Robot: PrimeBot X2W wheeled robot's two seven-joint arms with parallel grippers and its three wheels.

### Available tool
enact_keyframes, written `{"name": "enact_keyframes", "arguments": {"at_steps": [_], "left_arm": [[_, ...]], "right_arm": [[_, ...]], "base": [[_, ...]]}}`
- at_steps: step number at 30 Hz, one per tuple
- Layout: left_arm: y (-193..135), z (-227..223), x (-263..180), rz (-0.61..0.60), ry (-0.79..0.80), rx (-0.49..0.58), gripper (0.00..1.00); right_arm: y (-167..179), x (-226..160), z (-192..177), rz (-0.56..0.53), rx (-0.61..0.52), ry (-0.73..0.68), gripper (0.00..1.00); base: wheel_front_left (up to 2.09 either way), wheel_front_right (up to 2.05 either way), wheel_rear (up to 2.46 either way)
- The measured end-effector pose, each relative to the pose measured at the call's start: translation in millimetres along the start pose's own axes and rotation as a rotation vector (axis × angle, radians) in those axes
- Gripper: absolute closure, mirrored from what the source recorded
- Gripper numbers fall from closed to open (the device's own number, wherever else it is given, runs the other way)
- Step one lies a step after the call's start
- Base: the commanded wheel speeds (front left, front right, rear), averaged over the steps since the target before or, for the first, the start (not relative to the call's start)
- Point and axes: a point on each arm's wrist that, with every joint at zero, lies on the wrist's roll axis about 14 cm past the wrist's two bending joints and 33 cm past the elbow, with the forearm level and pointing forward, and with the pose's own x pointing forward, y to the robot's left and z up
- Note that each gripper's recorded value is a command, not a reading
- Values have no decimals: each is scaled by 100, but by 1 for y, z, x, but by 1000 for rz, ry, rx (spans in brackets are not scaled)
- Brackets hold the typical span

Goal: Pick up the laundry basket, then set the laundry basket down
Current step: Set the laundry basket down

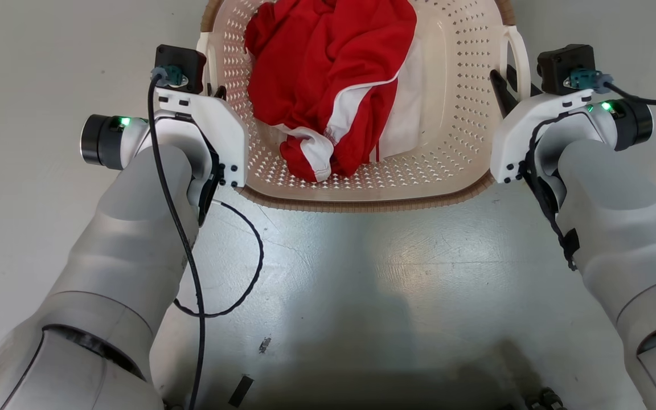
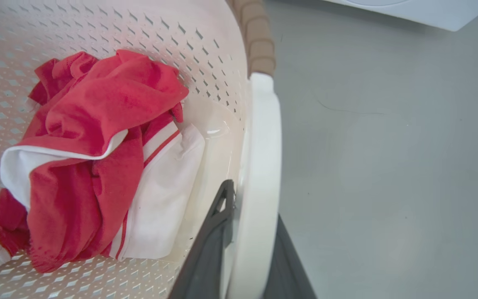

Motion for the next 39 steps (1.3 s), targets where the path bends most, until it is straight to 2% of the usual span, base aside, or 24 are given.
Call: {"name": "enact_keyframes", "arguments": {"at_steps": [1, 2, 3, 4, 5, 24, 39], "left_arm": [[0, 0, 0, 0, 0, -1, 100], [0, 1, 1, -1, 0, -6, 100], [0, 1, 1, -1, -2, -9, 66], [0, 3, 2, 3, -5, -8, 8], [3, 3, 2, 12, -5, -6, 0], [16, 25, -10, 64, -42, -23, 0], [18, 66, -60, 86, -246, -97, 0]], "right_arm": [[-1, 0, 0, -5, 8, -2, 100], [-3, 0, 0, -8, 11, -3, 66], [-4, -1, 0, -9, 6, -1, 11], [-6, -1, 0, -13, 4, -5, 0], [-9, -1, 0, -21, 3, -8, 0], [-20, -16, 30, -63, -8, -110, 0], [-17, -65, 86, -88, -20, -286, 0]], "base": [[0, 0, 0], [0, 0, 0], [0, 0, 0], [0, 0, 0], [0, 0, 0], [0, 0, 0], [0, 0, 0]]}}
